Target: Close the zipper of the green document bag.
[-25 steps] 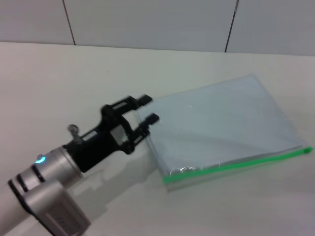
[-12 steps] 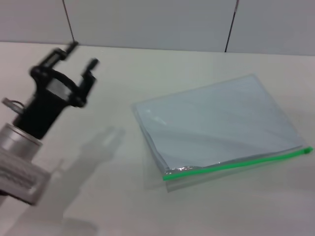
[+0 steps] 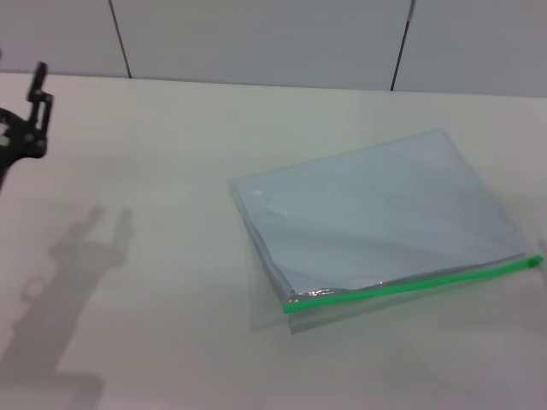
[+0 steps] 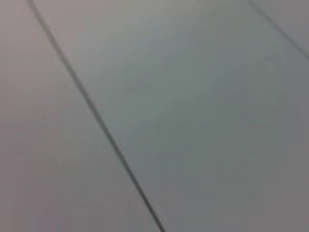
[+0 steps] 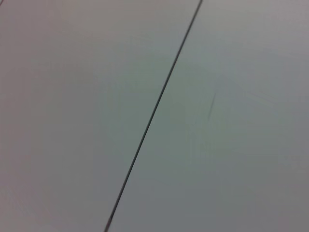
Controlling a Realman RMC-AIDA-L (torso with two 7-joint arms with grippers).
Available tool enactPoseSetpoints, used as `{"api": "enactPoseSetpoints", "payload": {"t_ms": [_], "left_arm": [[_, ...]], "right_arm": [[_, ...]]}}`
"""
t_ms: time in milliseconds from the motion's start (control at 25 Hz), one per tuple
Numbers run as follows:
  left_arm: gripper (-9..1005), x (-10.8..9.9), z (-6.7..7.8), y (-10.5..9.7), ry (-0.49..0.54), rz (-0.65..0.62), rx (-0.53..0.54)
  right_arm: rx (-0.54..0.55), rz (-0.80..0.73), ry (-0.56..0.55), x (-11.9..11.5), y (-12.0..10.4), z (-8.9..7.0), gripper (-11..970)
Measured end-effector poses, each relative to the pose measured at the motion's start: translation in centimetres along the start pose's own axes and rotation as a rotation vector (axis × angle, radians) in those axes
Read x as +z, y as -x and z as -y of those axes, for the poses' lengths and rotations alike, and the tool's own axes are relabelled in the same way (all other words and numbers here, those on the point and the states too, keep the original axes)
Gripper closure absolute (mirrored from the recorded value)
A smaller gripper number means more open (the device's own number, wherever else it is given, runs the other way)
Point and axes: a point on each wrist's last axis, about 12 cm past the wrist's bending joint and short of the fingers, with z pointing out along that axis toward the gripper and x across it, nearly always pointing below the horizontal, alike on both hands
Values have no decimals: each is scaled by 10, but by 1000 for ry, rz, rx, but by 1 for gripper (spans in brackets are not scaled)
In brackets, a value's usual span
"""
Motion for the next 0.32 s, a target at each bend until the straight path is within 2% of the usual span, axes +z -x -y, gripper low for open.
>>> {"api": "enactPoseSetpoints", "payload": {"t_ms": [120,320], "left_arm": [[531,-3,-6,-2,36,-13,-6],[531,-2,-11,-3,72,-22,-26]], "right_arm": [[46,-5,7,1,-1,0,249],[56,-7,24,1,-1,-3,249]]}}
